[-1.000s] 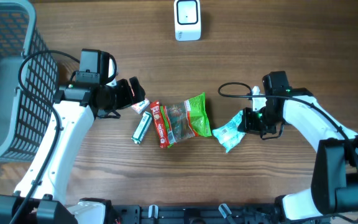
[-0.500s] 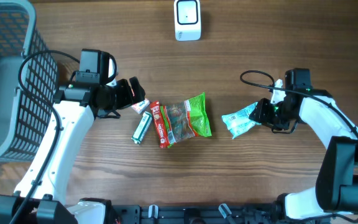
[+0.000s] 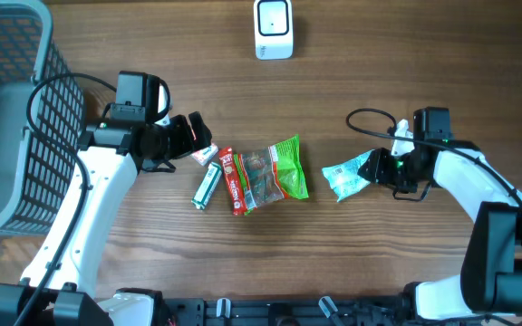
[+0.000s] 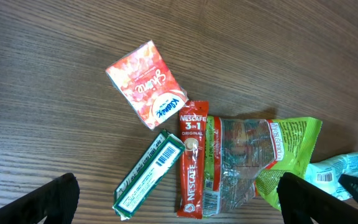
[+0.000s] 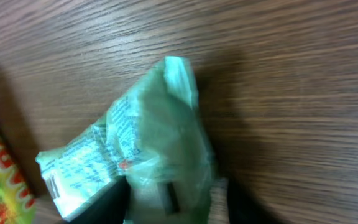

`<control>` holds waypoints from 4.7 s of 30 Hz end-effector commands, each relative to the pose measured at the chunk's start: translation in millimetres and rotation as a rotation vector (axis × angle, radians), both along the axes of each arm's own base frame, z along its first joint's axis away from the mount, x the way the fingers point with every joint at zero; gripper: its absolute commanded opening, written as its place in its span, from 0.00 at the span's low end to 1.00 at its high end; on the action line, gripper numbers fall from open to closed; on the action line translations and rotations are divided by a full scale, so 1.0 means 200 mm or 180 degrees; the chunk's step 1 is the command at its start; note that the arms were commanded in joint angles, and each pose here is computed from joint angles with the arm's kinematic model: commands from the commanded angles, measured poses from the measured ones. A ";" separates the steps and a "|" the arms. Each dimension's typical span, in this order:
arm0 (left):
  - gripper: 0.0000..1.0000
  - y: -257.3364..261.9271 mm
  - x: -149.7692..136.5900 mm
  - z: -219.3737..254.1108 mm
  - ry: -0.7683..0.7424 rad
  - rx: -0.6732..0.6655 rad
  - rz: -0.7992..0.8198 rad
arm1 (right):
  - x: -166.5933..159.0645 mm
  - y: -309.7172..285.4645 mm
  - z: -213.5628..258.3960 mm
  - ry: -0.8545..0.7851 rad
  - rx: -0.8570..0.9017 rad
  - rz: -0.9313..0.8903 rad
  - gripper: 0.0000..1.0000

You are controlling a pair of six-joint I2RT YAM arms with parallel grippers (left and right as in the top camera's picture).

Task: Scan the item barcode
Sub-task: 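Lift the mint bag with the right gripper and reposition it rightward, then raise the mint bag with the right gripper to the white scanner, then drop the mint bag at the right side of the table, then grasp the bright green snack bag with the right gripper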

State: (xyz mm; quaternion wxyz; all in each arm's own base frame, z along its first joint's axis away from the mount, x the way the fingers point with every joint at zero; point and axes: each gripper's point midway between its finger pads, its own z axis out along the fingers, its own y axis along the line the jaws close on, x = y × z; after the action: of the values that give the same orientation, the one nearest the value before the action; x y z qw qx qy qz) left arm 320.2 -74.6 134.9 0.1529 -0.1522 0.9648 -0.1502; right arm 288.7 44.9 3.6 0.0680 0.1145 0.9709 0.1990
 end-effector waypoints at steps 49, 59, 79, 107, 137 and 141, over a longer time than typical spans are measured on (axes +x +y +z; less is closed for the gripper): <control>1.00 -0.01 0.01 0.01 -0.0018 -0.0014 -0.0049 | 1.48 0.96 1.30 -0.3360 -0.4891 0.1603 0.04; 1.00 -0.01 0.01 0.01 -0.0018 -0.0014 -0.0049 | 1.61 1.03 0.95 -0.3613 -0.5389 0.1559 0.04; 1.00 -0.01 0.01 0.01 -0.0018 -0.0014 -0.0049 | 1.59 1.04 0.52 -0.3019 -0.4969 0.2165 0.04; 1.00 -0.01 0.01 0.01 -0.0018 -0.0014 -0.0049 | 0.57 -0.08 0.56 0.0100 -0.1887 0.1052 0.04; 1.00 -0.01 0.01 0.01 -0.0018 -0.0014 -0.0049 | 0.27 0.59 0.68 -0.0292 0.0111 0.1434 1.00; 1.00 -0.01 0.01 0.01 -0.0018 -0.0014 -0.0049 | 0.22 0.77 0.53 -0.0225 0.0195 0.1345 1.00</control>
State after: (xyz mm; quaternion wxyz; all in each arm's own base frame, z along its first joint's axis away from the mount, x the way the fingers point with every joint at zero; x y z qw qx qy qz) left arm 319.6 -74.6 134.7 0.1518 -0.1523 0.9650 -0.1501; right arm 349.8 176.4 129.5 0.0891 -0.1316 0.9633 0.2164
